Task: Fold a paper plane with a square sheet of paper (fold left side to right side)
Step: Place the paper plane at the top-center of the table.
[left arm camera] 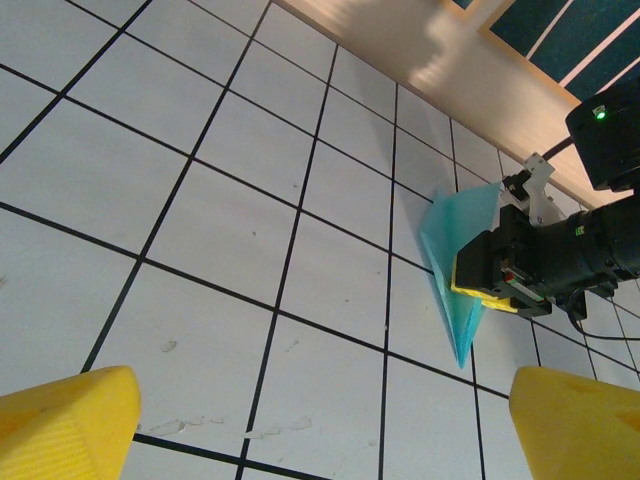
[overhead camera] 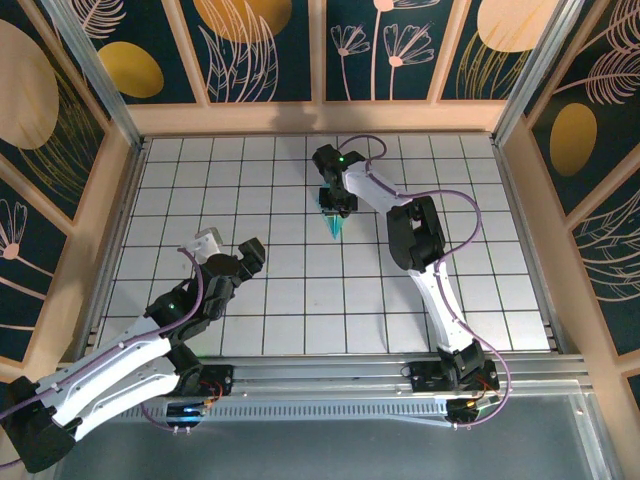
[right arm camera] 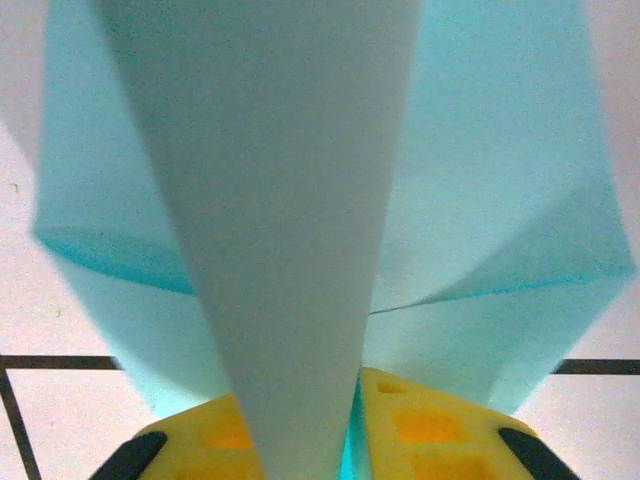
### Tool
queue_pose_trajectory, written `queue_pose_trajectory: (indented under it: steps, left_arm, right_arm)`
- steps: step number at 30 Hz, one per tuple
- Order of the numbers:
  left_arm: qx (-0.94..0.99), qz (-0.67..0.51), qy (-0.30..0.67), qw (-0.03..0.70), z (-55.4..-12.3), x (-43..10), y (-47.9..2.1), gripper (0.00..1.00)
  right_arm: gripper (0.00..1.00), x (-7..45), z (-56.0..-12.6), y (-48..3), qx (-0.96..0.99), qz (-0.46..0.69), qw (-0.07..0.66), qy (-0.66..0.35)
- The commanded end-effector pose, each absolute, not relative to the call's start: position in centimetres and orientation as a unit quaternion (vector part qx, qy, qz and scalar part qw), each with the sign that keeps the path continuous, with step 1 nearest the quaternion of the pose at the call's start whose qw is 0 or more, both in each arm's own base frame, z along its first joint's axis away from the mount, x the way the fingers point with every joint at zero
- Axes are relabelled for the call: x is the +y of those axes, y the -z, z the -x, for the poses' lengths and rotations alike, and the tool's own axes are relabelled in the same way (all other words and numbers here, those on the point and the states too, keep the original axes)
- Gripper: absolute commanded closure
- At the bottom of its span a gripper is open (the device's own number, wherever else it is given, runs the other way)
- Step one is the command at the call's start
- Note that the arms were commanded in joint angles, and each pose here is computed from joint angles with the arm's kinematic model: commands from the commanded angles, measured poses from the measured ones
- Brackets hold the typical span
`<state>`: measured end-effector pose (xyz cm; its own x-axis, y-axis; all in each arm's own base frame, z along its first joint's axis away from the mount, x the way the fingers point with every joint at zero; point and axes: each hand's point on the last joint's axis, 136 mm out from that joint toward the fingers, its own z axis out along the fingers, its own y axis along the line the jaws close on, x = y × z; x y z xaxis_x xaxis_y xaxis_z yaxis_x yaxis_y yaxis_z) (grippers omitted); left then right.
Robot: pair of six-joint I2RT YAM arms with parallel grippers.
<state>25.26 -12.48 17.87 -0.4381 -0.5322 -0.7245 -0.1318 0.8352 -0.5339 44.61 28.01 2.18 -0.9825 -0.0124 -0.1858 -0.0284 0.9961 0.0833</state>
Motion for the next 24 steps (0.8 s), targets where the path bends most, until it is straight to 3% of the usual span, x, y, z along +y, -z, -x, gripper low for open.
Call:
queue_pose_trajectory:
  steps: [1,8,24]
  left_arm:
    - [0.816,0.206,0.210,0.497,-25.6,-12.6,-18.5,0.05]
    - [0.817,0.204,0.206,0.498,-25.6,-12.5,-18.7,0.05]
    - [0.812,0.195,0.200,0.513,-25.7,-12.2,-22.0,0.01]
  right_arm:
    - [0.75,26.8,-44.0,-1.0,0.997,0.009,0.072,-0.018]
    - [0.63,26.5,-43.9,-1.3,0.997,0.005,0.074,-0.013]
    - [0.63,26.9,-44.2,-4.4,0.994,0.009,0.101,-0.030]
